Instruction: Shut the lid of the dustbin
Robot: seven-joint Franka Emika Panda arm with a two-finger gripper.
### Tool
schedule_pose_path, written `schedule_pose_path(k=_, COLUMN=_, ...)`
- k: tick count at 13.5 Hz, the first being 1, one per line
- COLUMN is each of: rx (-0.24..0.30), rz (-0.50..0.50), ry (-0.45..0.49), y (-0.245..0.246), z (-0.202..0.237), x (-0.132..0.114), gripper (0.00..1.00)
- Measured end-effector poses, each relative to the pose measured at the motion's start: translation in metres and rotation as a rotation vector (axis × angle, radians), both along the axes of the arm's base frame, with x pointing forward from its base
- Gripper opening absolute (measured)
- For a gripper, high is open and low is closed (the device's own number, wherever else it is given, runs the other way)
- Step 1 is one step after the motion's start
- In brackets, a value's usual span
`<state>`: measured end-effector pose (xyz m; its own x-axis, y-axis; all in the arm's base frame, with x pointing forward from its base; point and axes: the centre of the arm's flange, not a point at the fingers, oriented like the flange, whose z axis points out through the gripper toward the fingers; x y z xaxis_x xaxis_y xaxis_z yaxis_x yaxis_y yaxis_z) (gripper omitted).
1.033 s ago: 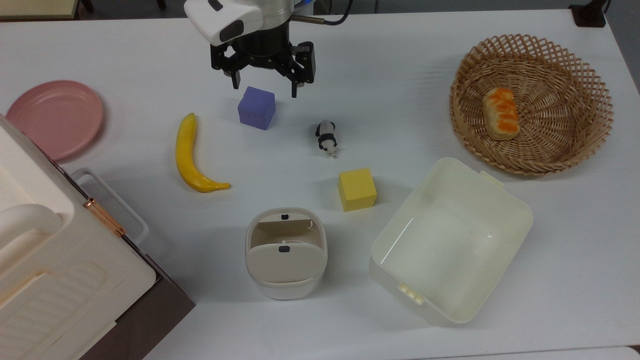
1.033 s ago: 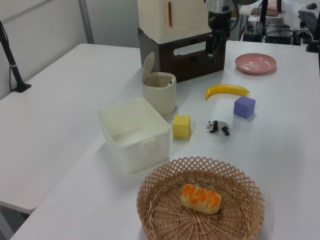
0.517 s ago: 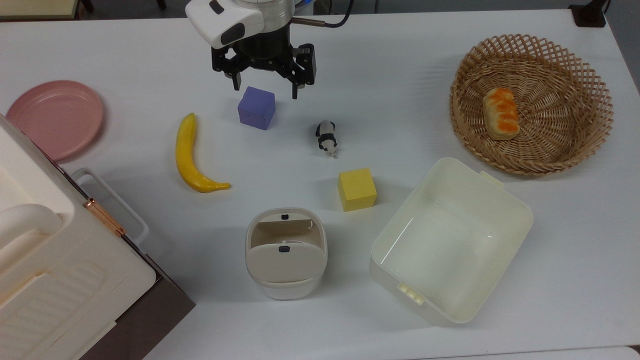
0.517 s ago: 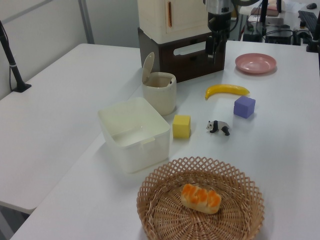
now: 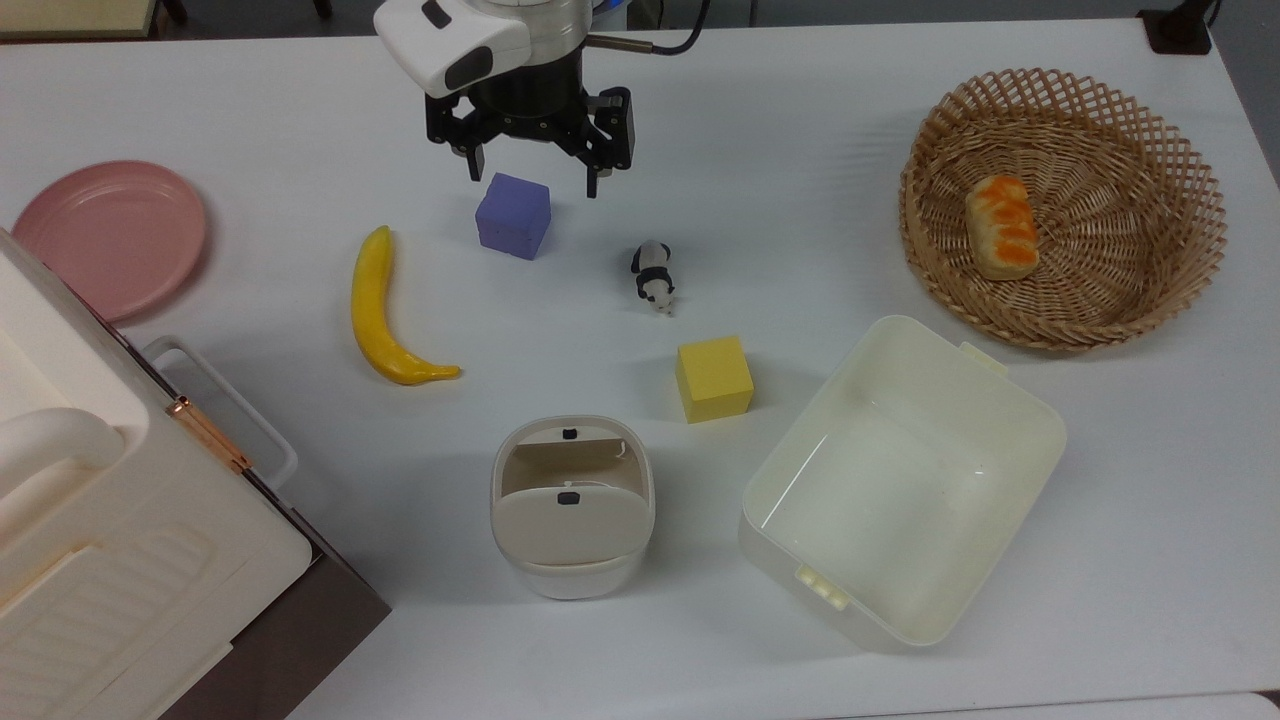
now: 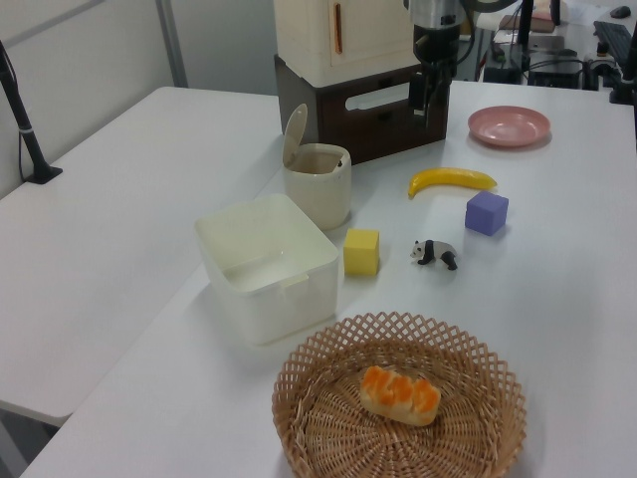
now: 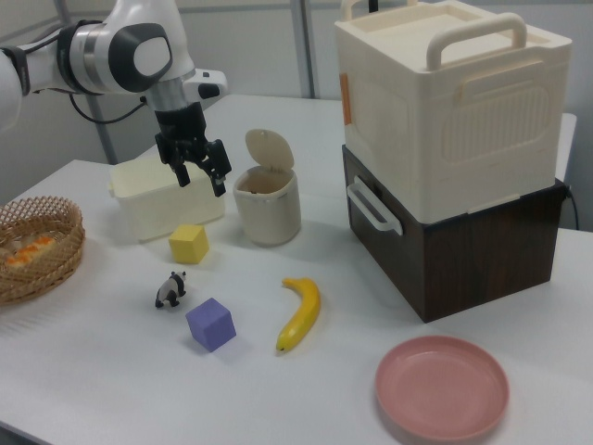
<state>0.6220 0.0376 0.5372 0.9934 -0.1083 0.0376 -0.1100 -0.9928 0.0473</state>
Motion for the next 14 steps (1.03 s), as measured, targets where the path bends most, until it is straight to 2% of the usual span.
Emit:
schedule_pose_path(k=2, rx=0.002, rz=-0.005, ry=-0.026, y=-0.004, z=0.003, x=0.003, gripper=0.97)
schedule_pose_path(k=3, rx=0.007, rz=-0.002, ry=-0.088, y=-0.004, z=0.009, x=0.009, gripper=0.94)
schedule_pose_path(k=4, rx=0.012, rz=0.006, ry=-0.159, y=-0.001, z=0.015, x=0.016, gripper=0.86)
schedule_pose_path(k=5, rx=0.017, rz=0.015, ry=-0.213, y=0.001, z=0.019, x=0.022, gripper=0.68)
schedule_pose_path(k=7, rx=0.043, rz=0.040, ry=-0.347, y=0.005, z=0.014, x=0.043, gripper=0.58)
schedule_pose_path(k=9, rx=0.077, rz=0.038, ry=-0.510, y=0.008, z=0.006, x=0.066, gripper=0.26)
schedule_pose_path(k=11, rx=0.096, rz=0.056, ry=-0.640, y=0.022, z=0.008, x=0.078, gripper=0.17)
schedule_pose_path(k=14, rx=0.110, rz=0.080, ry=-0.774, y=0.039, z=0.013, x=0.087, gripper=0.12)
